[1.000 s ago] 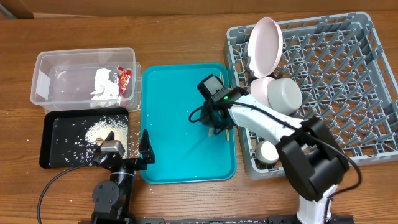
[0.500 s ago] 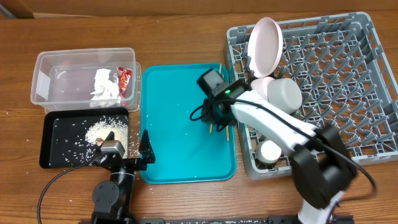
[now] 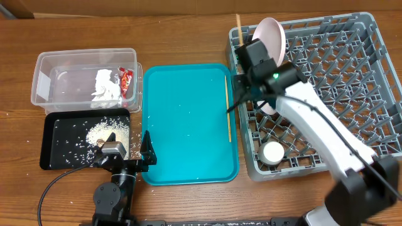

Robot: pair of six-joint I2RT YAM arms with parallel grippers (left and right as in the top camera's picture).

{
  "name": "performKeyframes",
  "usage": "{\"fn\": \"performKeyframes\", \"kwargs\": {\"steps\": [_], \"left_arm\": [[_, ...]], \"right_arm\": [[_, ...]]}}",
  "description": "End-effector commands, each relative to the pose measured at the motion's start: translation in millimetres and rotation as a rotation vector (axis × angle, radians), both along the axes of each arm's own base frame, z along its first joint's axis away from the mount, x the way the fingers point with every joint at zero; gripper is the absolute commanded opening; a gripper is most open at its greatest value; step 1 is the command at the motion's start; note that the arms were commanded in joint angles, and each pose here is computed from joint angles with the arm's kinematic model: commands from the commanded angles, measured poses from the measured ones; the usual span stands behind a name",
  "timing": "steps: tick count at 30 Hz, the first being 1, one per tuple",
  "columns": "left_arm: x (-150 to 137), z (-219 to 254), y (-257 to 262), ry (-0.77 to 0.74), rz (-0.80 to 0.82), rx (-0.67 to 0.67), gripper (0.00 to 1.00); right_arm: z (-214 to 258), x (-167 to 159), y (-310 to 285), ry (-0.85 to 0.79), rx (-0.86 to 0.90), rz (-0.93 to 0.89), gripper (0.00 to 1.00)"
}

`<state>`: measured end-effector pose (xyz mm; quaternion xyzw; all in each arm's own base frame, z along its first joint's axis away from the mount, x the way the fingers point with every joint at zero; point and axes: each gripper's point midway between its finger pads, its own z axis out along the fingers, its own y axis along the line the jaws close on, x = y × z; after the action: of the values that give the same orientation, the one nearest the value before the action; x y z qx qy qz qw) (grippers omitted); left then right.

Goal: Sort waste into correct bins and load items into the dishwasher
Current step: 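Carry the chopstick with the right gripper into the dish rack, then return the right gripper to the teal tray and grasp the second chopstick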

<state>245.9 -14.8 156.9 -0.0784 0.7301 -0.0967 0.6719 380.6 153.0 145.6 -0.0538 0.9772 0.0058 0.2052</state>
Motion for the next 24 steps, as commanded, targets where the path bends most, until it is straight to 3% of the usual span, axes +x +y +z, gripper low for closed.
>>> {"fn": "performKeyframes", "kwargs": {"steps": [1, 5, 8, 11, 18, 24], "left_arm": [[0, 1, 2, -0.008, 0.012, -0.01, 1.0], [0, 1, 2, -0.008, 0.012, -0.01, 1.0], [0, 1, 2, -0.008, 0.012, -0.01, 1.0], [0, 1, 2, -0.008, 0.012, -0.01, 1.0], [0, 1, 2, -0.008, 0.012, -0.01, 1.0], [0, 1, 2, -0.008, 0.012, -0.01, 1.0]], "right_arm": [[-31, -2, -9, 0.099, -0.024, 0.058, 0.04], [-35, -7, -11, 0.122, -0.047, 0.072, 0.06], [-26, -10, -6, 0.115, -0.045, 0.088, 0.34], [-11, -17, 4, 0.091, -0.034, 0.113, 0.41], [11, -48, 56, 0.074, 0.08, 0.191, 0.43], [-17, -58, 79, 0.093, 0.009, 0.18, 0.43]]}}
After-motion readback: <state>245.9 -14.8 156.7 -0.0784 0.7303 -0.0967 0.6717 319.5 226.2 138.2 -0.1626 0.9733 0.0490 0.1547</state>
